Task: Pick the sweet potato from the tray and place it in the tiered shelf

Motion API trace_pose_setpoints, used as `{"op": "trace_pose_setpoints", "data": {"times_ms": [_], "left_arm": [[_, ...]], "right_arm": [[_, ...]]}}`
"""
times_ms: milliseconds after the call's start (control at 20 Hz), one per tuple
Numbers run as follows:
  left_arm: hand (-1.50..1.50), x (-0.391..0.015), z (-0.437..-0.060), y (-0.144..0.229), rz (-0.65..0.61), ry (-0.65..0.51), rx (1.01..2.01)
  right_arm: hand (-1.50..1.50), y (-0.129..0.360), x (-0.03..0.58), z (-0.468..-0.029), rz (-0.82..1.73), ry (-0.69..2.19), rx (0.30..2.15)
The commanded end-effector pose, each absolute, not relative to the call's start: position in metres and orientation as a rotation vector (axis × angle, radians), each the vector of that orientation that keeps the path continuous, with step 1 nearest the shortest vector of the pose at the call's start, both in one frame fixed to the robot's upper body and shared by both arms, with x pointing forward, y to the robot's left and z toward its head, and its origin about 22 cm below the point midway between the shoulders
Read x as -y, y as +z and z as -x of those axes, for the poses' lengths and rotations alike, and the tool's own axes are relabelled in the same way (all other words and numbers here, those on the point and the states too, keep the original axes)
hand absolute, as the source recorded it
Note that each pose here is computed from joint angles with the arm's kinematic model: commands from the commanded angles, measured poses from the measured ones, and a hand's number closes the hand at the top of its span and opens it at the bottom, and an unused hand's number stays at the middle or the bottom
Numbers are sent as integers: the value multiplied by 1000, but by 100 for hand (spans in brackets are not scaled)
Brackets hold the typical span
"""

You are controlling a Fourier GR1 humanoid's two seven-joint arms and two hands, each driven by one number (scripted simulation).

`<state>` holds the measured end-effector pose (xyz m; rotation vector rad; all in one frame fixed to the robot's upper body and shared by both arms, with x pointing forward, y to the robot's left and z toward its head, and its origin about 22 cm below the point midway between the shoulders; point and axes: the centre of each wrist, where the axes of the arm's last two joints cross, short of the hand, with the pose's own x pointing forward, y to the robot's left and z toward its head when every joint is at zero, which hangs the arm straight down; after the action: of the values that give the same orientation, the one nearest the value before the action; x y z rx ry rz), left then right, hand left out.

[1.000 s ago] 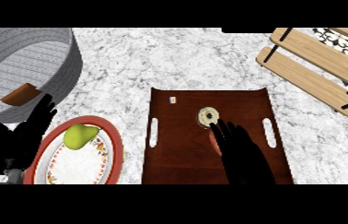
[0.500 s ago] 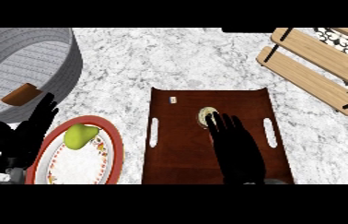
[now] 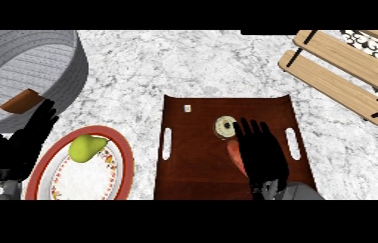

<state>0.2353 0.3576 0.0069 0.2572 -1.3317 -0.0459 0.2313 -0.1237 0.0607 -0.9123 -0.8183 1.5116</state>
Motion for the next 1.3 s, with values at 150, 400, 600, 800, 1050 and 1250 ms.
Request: {"op": "trace_pose_setpoints", "data": {"times_ms": [150, 400, 600, 800, 1050, 1250], "left_arm": [[0, -361, -228, -4, -244, -31, 1321], [0, -348, -254, -12, -258, -49, 1317], [0, -338, -231, -10, -254, -48, 1323], [0, -349, -234, -10, -257, -42, 1319], [0, -350, -237, 7, -247, -47, 1342], [0, -351, -220, 11, -266, -58, 1337]], "right_arm": [[-150, 38, 130, -252, 933, 1495, 808], [-150, 23, 141, -253, 927, 1506, 820], [-150, 16, 127, -252, 897, 1503, 794], [150, 2, 158, -260, 901, 1489, 754], [150, -3, 169, -272, 854, 1507, 817], [150, 4, 150, -264, 907, 1546, 824]]}}
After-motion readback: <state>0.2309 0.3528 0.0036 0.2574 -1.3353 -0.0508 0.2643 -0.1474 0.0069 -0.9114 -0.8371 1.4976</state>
